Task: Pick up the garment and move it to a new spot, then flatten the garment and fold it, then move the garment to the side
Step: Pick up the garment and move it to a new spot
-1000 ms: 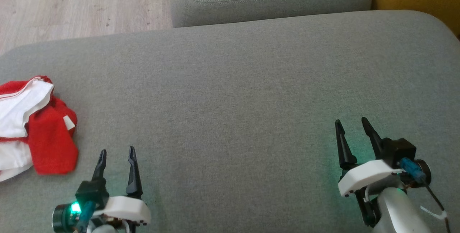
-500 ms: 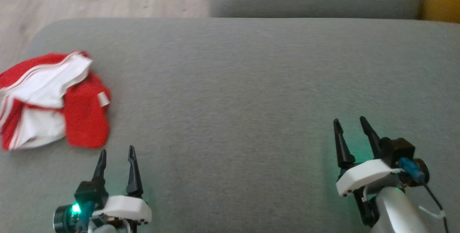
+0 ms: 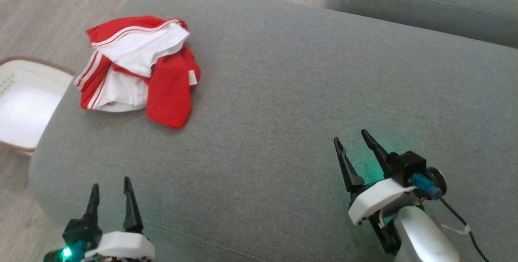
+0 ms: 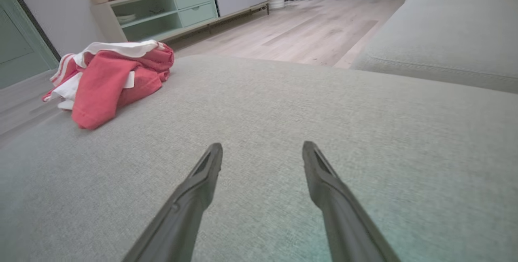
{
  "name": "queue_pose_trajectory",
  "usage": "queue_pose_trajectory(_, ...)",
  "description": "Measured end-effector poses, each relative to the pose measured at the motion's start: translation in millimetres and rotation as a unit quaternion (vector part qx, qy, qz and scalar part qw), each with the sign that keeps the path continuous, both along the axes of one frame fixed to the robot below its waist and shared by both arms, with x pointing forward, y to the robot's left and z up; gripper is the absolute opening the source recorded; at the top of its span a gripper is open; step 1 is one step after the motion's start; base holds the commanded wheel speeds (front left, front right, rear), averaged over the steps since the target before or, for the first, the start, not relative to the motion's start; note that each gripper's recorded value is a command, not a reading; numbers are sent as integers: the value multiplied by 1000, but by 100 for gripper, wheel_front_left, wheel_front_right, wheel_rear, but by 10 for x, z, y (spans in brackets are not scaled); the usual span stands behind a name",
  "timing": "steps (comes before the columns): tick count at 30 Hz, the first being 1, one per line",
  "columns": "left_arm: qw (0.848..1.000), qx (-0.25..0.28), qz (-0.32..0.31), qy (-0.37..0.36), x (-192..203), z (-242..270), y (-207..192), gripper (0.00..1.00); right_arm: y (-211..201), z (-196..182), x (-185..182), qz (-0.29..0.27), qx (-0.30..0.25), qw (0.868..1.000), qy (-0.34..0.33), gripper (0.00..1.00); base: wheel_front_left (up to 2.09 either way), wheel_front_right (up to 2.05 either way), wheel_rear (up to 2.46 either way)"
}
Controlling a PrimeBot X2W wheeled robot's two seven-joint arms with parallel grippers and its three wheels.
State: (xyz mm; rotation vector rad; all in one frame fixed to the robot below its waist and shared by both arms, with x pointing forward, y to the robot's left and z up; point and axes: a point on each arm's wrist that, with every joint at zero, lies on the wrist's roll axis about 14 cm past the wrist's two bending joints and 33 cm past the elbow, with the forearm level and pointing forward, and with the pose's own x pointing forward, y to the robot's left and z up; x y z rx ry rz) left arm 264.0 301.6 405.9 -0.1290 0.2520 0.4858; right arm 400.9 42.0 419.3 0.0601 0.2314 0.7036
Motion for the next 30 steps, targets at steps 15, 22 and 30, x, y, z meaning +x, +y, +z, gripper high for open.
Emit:
queue_pose_trajectory(15,990,88,-38,-101,1011,838,437,100,-90,-217,266,6,-9,1000,5,100,0,0,0)
queue_pose_trajectory(22,982,117,-120,-80,1793,874,402,100,-213,-306,384,-4,-2,1000,9,100,0,0,0)
queue_pose_trajectory(30,969,114,-218,8,2460,494,82,100,-375,-377,525,-25,10,1000,11,100,0,0,0)
